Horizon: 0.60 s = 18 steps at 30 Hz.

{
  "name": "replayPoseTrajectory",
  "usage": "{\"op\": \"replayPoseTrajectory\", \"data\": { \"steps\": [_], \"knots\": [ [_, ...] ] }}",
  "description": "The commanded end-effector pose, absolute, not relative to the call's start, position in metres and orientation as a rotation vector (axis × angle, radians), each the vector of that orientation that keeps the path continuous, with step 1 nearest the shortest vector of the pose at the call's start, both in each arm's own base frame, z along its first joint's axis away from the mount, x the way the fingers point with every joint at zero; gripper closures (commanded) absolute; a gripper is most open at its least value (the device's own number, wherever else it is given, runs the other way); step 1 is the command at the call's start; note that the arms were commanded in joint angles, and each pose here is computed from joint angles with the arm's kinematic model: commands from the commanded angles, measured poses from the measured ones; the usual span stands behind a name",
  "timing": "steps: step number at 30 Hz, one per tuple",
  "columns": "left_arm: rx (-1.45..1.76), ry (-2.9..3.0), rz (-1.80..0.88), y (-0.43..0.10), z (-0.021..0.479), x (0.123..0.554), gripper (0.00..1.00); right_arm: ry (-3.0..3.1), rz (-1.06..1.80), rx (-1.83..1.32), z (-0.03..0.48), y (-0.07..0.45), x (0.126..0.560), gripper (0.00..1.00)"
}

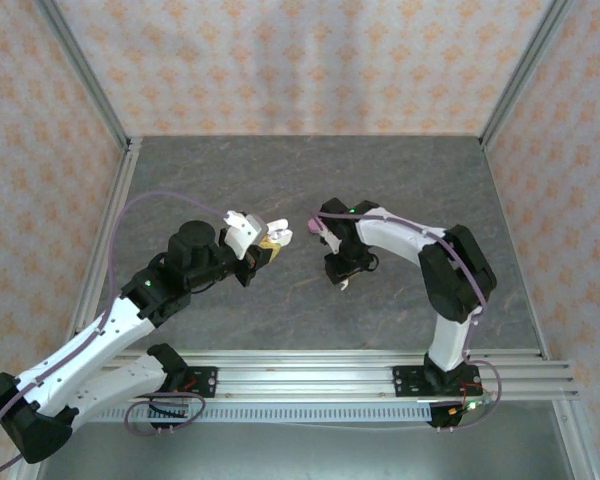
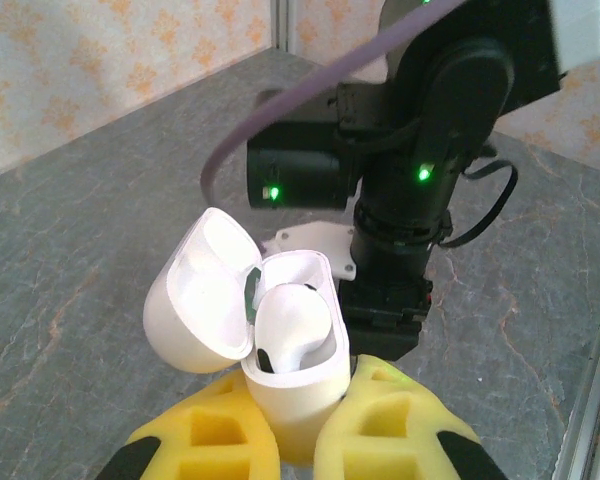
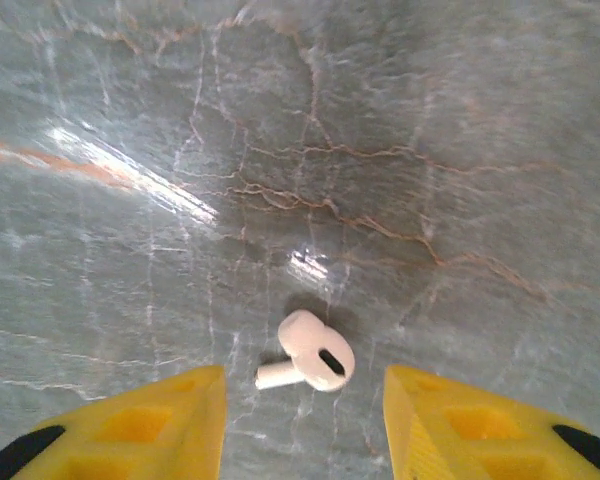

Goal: Insert the wireless bluetooth earbuds into the charging case

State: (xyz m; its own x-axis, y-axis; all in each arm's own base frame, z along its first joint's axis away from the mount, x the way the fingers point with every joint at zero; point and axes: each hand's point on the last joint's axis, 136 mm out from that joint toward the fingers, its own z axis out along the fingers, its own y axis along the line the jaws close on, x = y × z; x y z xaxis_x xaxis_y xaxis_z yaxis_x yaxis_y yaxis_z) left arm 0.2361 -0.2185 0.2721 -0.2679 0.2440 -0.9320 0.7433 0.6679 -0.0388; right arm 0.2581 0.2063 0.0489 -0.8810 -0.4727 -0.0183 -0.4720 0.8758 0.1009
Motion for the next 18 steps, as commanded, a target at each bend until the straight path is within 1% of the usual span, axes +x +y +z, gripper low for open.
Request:
{"op": "replayPoseTrajectory", "data": {
  "steps": [1, 6, 9, 11, 14, 18],
  "knots": [
    [0.779, 1.8, -0.578, -0.219, 0.278, 0.238, 1.0, -3.197, -0.202, 0.424, 0.092, 0.196, 0.271, 0.54],
    [0.777, 1.789, -0.59, -0.221, 0.279, 0.239, 1.0, -3.265, -0.378, -0.256, 0.097, 0.188, 0.266, 0.53],
    [0.783, 1.785, -0.602, -0.224, 0.28, 0.239, 1.0, -3.282, -0.418, -0.475, 0.086, 0.184, 0.265, 0.52],
    [0.793, 1.787, -0.612, -0.227, 0.279, 0.239, 1.0, -3.28, -0.389, -0.503, 0.078, 0.184, 0.264, 0.49],
    [0.81, 1.791, -0.618, -0.229, 0.279, 0.239, 1.0, -3.276, -0.3, -0.46, 0.069, 0.186, 0.264, 0.46],
    [0.818, 1.789, -0.615, -0.229, 0.278, 0.239, 1.0, -3.26, -0.253, -0.427, 0.058, 0.192, 0.266, 0.46]
  ]
}}
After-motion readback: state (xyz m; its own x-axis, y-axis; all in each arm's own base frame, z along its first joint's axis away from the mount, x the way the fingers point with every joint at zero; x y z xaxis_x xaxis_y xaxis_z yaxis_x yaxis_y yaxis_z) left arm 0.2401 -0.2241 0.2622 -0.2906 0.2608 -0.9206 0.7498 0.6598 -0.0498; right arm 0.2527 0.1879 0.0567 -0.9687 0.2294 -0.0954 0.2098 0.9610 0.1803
